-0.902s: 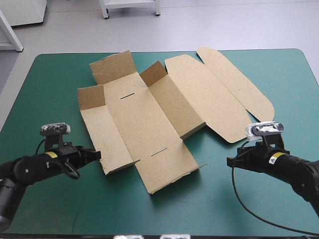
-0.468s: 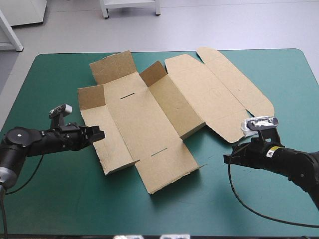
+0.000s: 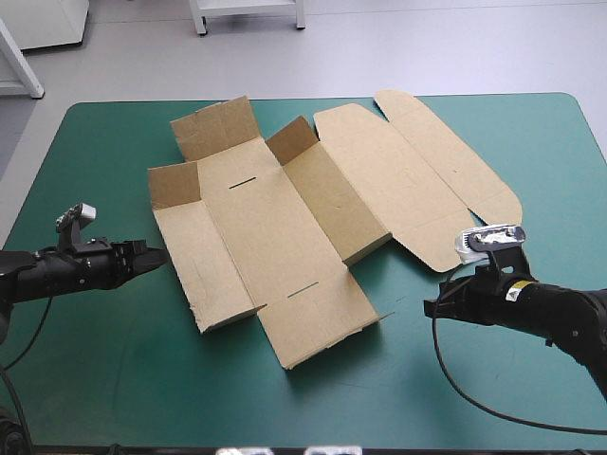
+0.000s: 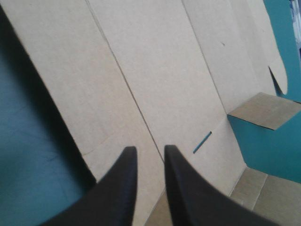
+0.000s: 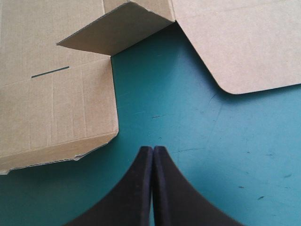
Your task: Fold the box
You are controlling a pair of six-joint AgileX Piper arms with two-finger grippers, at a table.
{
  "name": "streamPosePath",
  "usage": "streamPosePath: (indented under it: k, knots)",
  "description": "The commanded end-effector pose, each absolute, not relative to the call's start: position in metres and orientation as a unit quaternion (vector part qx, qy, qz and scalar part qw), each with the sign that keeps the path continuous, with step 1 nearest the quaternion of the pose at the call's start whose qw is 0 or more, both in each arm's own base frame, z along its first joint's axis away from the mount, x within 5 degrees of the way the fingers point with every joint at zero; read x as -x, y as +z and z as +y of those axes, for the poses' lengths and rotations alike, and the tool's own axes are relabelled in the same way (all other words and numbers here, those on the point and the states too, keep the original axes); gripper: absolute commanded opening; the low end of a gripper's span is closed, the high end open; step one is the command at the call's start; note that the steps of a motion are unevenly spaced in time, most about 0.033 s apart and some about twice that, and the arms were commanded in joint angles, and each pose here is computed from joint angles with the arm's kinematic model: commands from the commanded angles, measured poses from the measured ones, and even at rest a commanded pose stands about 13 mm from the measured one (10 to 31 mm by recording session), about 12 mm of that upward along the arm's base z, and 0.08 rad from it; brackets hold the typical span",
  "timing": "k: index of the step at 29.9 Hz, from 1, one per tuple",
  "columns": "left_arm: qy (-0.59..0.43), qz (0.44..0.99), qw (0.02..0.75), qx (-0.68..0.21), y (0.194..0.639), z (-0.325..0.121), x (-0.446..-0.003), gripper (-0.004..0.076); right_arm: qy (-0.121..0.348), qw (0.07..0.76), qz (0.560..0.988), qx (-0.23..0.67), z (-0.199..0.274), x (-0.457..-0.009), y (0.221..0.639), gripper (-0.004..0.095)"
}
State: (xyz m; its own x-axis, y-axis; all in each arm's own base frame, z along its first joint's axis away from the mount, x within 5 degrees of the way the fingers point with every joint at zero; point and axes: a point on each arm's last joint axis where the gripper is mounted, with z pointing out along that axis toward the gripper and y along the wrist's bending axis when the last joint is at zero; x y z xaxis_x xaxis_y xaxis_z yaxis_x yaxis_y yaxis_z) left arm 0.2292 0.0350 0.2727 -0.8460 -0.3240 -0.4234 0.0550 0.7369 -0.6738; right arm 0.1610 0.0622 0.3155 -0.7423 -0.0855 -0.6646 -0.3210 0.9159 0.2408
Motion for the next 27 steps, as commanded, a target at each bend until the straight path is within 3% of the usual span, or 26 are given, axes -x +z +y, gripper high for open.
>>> streamPosePath:
  k: [1, 4, 12, 27]
  knots:
    - [-0.365, 0.881, 0.287, 0.089, 0.282, 0.035, -0.232, 0.0405, 0.187, 0.378, 0.9, 0.11, 0.064, -0.163, 0.331, -0.0019]
    - [-0.377, 0.882, 0.259, 0.112, 0.263, 0.035, -0.234, 0.0497, 0.189, 0.378, 0.9, 0.111, 0.065, -0.163, 0.331, -0.0019]
    - [-0.434, 0.86, 0.234, 0.13, 0.221, 0.032, -0.239, 0.0496, 0.188, 0.378, 0.899, 0.112, 0.065, -0.163, 0.331, -0.0019]
    - [-0.485, 0.833, 0.226, 0.141, 0.194, 0.037, -0.26, 0.0458, 0.19, 0.377, 0.9, 0.11, 0.065, -0.163, 0.331, -0.0019]
